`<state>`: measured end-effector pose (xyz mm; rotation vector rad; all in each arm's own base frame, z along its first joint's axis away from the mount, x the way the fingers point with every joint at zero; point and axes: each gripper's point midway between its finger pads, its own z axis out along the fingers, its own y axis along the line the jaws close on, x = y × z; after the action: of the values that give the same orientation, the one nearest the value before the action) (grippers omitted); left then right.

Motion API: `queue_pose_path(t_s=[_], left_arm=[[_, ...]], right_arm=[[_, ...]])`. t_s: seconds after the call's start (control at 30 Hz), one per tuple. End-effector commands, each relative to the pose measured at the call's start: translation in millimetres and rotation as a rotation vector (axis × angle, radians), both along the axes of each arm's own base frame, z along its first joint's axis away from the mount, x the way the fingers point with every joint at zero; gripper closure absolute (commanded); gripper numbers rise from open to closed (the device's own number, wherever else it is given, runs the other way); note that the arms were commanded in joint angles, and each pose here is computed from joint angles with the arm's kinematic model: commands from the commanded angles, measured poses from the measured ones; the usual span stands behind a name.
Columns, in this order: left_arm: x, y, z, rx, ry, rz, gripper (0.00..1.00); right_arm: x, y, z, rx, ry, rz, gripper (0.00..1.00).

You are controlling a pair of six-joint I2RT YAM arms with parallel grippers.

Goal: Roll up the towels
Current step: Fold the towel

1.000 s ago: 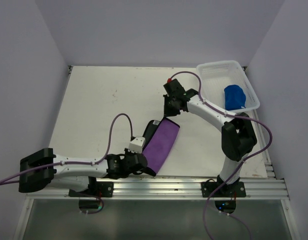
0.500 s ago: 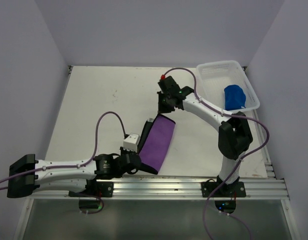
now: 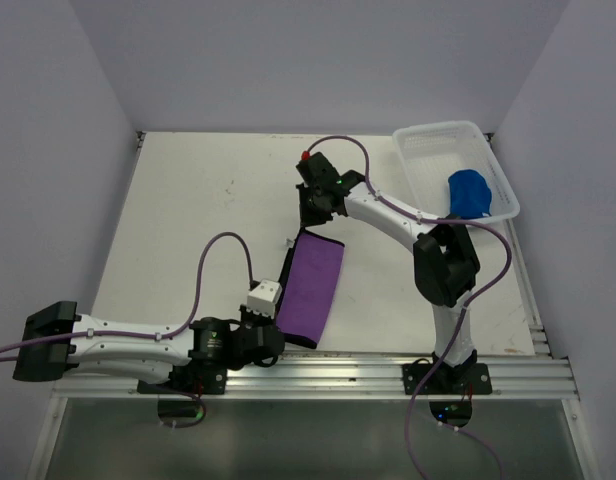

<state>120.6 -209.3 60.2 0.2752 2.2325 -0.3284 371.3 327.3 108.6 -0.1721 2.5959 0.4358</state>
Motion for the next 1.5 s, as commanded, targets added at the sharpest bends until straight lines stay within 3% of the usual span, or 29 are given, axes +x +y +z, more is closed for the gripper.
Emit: queue_pose_path(t_s=[0.0,0.2,0.33,0.37,0.4,0.43,0.53,0.7,0.87,1.0,1.2,1.37,1.47], left_arm=[[3.2,14.1,-4.9,0.044,-0.01,0.073,1.0],[2.6,18.1,-6.6,0.095,-0.015,0.12,1.0],[3.0,17.7,-9.2,0.121,-0.012,0.136,0.63],[3.0,19.1,-10.2,0.128,-0.011,0.143,0.54],[2.7,18.9,-10.3,0.125,-0.008,0.145,0.51],[2.7,18.6,-10.1,0.121,-0.007,0.147,0.47],[2.1,18.7,-6.8,0.103,-0.004,0.15,0.44],[5.5,17.0,11.1,0.041,-0.028,0.152,0.42],[9.5,9.0,21.5,0.011,-0.056,0.142,0.35],[8.4,3.9,26.8,-0.011,-0.052,0.126,0.28],[8.5,-3.0,47.8,-0.083,-0.07,0.082,0.21],[9.3,-5.8,53.3,-0.074,-0.08,0.06,0.2],[8.7,-10.9,56.6,-0.092,-0.083,0.044,0.2]], right_arm=[[0.9,13.1,3.1,0.006,-0.005,0.04,1.0],[5.3,12.6,-6.8,-0.021,-0.002,0.029,1.0],[7.4,14.2,-9.3,-0.022,-0.004,0.033,1.0],[7.6,15.3,-10.2,-0.017,-0.002,0.04,0.96],[8.2,19.0,-9.7,-0.006,-0.006,0.051,0.84],[7.5,21.3,-9.4,0.004,-0.003,0.058,0.64],[9.7,19.8,-1.1,0.006,-0.021,0.055,0.46],[16.6,20.9,32.3,0.009,-0.074,0.065,0.34],[8.3,-12.1,76.5,-0.044,-0.153,0.007,0.33],[-27.1,-42.6,67.2,-0.055,-0.142,-0.009,0.41],[-74.6,-71.6,20.6,-0.016,-0.073,-0.051,0.43],[-90.3,-69.0,-7.7,0.006,-0.023,-0.055,0.59],[-96.0,-61.6,-23.0,0.018,0.007,-0.05,0.53]])
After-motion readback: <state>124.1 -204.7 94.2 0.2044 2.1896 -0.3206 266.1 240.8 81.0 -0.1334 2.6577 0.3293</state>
